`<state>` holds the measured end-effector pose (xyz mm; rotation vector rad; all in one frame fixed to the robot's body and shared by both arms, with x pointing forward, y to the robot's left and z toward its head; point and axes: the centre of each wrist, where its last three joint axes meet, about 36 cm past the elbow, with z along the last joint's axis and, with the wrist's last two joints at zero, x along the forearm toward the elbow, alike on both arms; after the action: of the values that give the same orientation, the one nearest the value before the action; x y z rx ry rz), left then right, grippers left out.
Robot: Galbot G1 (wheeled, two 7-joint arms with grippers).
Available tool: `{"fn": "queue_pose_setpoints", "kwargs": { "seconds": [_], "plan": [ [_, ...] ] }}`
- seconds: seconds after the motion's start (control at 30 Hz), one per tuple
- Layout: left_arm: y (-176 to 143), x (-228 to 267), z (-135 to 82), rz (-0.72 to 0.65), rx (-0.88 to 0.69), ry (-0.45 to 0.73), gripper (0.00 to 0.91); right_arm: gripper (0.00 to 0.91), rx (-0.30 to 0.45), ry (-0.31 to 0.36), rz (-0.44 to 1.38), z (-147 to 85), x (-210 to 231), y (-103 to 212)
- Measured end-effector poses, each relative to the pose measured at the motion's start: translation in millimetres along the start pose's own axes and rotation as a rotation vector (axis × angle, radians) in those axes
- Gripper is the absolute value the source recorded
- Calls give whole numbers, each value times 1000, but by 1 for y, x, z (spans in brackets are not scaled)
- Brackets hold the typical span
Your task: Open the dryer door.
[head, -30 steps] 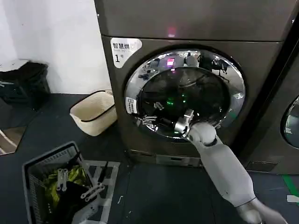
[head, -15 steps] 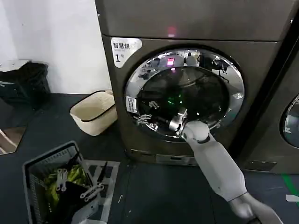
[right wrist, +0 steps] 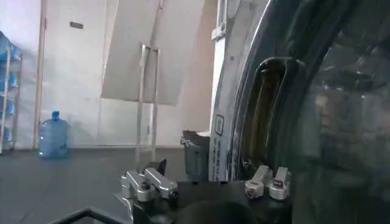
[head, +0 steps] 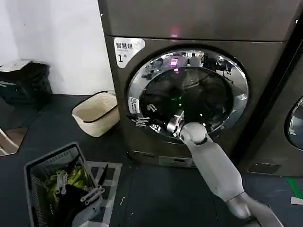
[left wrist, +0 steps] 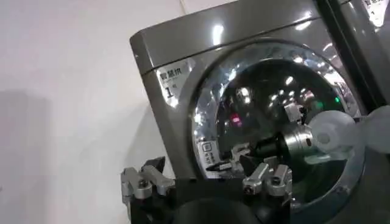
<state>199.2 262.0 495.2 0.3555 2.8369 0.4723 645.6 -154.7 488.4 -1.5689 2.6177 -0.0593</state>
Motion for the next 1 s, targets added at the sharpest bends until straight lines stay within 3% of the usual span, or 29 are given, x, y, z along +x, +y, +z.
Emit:
{"fn": "queue_pose_setpoints", "kwargs": {
  "seconds": [0.67, 1.0],
  "plan": [
    [1, 0, 3, -4, -1, 2, 907, 907, -8, -26, -141, -10, 10, -8],
    [7, -2, 8, -14, 0, 10, 907, 907, 10, -42, -316, -19, 36, -8]
  ]
}}
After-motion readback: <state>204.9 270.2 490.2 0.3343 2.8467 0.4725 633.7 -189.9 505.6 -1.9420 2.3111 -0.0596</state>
